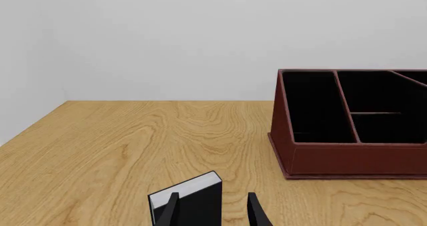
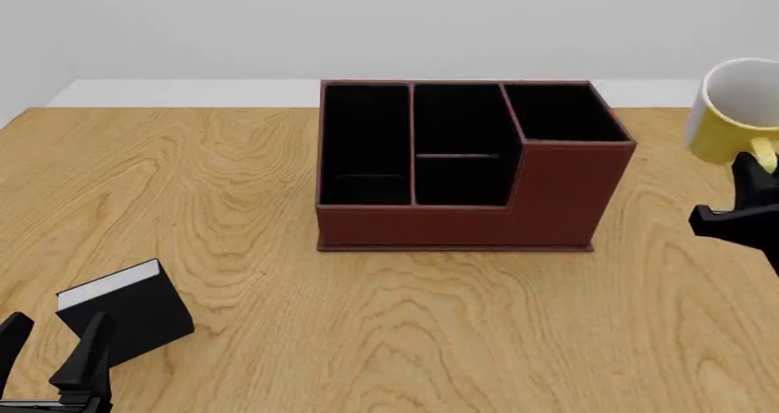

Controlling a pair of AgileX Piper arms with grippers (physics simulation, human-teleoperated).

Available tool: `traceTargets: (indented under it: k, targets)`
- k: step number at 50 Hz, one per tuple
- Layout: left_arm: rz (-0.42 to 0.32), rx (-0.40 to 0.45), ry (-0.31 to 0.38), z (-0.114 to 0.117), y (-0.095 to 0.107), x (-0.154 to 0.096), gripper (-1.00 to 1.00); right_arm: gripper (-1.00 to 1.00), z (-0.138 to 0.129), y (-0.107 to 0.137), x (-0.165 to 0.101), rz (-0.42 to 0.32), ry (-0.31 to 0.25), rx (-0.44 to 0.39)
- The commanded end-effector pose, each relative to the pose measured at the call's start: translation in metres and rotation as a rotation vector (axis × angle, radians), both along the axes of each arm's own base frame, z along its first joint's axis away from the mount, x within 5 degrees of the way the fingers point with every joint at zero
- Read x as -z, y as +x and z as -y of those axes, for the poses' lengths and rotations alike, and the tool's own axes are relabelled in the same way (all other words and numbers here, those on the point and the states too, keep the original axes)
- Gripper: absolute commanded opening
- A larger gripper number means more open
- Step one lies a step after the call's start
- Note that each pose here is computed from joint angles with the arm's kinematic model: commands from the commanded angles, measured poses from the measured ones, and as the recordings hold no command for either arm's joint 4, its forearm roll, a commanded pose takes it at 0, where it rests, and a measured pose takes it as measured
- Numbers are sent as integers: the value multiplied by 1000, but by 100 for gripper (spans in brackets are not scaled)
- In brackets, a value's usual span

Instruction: Pick up the yellow and white mug and place it to the right of the caddy.

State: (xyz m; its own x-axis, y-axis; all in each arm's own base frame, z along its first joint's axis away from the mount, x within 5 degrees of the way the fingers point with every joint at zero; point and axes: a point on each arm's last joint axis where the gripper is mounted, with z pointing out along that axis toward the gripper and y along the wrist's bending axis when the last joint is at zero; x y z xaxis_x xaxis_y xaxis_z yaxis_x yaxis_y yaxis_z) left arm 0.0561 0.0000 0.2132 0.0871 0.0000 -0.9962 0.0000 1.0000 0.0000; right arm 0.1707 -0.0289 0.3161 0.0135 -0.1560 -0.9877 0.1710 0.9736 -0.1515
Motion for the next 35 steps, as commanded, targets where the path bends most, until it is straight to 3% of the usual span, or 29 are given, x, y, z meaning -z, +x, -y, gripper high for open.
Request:
traceTargets:
  k: [1,7,35]
  targets:
    - [0,0,0,0,0,0,100,-100,4,13,21,-25,19,12]
    - [0,0,0,0,0,0,100,-100,7,22,40,-51,35,19]
    - [0,0,0,0,0,0,100,-100,17,38,73,-102,62,51]
